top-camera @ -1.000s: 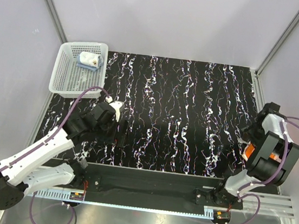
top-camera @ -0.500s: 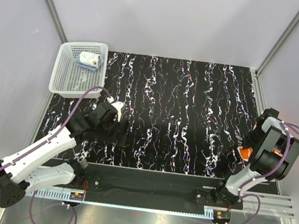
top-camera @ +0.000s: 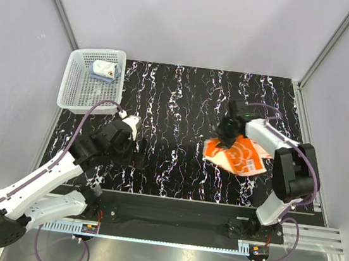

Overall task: Roll the towels
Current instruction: Move the towel to the center of the board, then flatten the towel

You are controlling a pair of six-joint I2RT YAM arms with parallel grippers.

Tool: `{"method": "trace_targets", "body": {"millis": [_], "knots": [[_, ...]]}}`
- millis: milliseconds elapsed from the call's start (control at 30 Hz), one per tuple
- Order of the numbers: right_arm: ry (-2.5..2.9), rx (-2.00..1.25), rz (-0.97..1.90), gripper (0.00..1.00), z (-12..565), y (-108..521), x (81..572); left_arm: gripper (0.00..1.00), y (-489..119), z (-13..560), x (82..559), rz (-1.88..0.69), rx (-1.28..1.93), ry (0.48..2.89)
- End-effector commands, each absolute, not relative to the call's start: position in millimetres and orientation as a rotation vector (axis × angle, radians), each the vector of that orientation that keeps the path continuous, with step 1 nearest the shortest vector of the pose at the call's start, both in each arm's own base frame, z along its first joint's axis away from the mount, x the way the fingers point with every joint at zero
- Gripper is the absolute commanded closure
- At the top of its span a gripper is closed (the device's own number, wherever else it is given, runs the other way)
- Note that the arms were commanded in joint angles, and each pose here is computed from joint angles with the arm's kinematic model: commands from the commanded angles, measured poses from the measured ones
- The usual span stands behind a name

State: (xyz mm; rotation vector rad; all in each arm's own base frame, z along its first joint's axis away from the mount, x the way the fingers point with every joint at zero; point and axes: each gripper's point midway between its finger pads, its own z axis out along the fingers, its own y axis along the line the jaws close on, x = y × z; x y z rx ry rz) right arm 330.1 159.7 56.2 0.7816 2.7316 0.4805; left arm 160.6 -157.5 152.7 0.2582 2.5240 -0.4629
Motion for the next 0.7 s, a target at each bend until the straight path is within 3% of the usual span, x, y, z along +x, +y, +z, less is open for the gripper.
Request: {"method": "trace_targets", "body": {"millis": [0, 33, 67, 167, 300, 400, 667], "knots": [[2.69, 0.639, 0.826, 0.27, 87.8, 239.8, 345.5, 0.01, -152.4, 161.9, 169.0, -0.435, 0.21, 2.463], [2.689, 0.606, 0.824, 0.16, 92.2, 245.2, 345.5, 0.01, -151.7, 162.4, 169.6, -0.429, 0.204, 2.463], [2.685, 0.574, 0.822, 0.12, 97.5, 249.8, 345.1, 0.01, -150.6, 163.1, 170.3, -0.422, 0.198, 2.461], [2.634, 0.507, 0.785, 0.07, 124.3, 244.3, 347.0, 0.01, -149.8, 164.8, 171.9, -0.417, 0.192, 2.451], [2.526, 0.527, 0.427, 0.0, 143.3, 184.0, 342.6, 0.01, -152.1, 159.7, 171.1, -0.415, 0.201, 2.474], [2.522, 0.594, 0.141, 0.02, 128.6, 125.0, 325.1, 0.01, -154.0, 157.9, 170.0, -0.427, 0.209, 2.479], [2.695, 0.624, 0.176, 0.12, 60.2, 113.9, 281.9, 0.01, -154.8, 162.7, 169.7, -0.451, 0.208, 2.453]]}}
